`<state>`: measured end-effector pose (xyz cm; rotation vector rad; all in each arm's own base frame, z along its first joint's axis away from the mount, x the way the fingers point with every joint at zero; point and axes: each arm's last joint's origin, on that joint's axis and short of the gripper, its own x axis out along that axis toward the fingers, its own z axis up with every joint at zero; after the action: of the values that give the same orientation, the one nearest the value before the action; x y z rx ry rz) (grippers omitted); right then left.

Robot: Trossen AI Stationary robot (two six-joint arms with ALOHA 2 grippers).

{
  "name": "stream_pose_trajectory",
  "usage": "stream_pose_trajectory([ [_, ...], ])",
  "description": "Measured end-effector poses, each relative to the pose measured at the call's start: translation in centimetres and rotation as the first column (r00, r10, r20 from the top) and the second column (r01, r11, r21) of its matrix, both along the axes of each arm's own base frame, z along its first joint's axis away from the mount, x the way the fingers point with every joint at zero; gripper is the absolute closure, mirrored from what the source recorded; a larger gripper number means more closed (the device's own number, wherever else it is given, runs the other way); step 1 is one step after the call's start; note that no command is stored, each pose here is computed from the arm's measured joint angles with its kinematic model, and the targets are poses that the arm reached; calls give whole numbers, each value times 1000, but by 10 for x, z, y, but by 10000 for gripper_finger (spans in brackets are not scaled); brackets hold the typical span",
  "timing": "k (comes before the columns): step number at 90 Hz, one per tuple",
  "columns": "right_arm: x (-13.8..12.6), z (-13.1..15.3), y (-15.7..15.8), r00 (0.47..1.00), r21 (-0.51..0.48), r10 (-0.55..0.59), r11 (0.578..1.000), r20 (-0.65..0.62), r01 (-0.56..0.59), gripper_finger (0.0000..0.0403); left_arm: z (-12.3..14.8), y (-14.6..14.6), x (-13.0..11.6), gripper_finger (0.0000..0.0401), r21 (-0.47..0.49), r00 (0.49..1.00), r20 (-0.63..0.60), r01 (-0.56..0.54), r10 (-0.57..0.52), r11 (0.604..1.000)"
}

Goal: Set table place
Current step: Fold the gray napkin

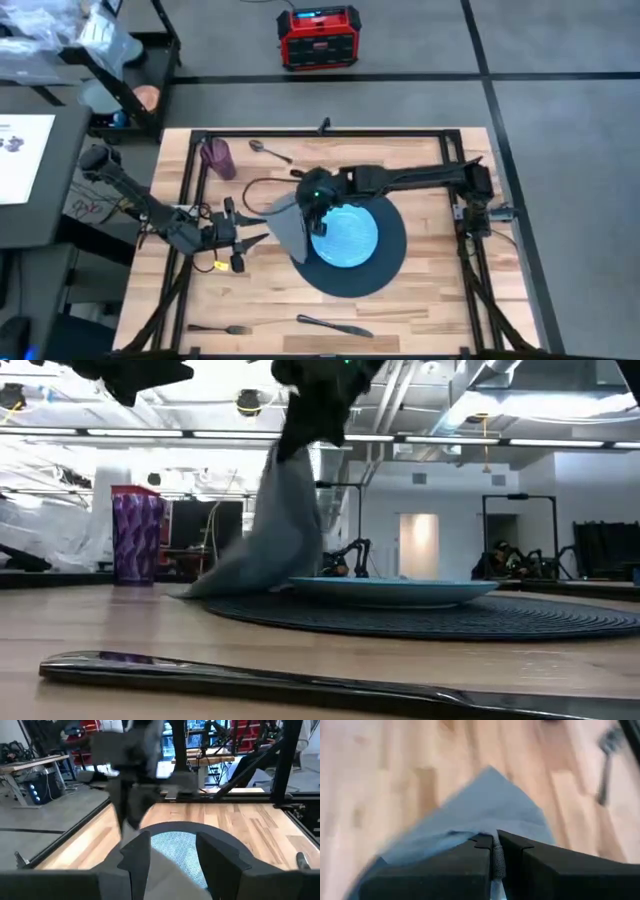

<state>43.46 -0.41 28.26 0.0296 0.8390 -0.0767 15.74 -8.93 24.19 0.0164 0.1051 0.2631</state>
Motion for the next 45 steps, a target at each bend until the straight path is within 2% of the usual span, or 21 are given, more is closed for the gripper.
stream_pose_trajectory([
  [15, 11, -7, 1, 998, -2, 6, 1000, 60, -6, 403, -20, 1, -2, 258, -94, 992, -118, -43, 31, 995],
  [20, 14, 0, -3, 991, -2, -2, 1000, 130, 2, 403, -28, 0, 0, 258, -126, 988, -150, -65, 46, 990],
  [45, 20, 11, -29, 963, 15, -76, 997, 259, 75, 403, -55, -10, 22, 258, -109, 973, -211, -116, 91, 987],
])
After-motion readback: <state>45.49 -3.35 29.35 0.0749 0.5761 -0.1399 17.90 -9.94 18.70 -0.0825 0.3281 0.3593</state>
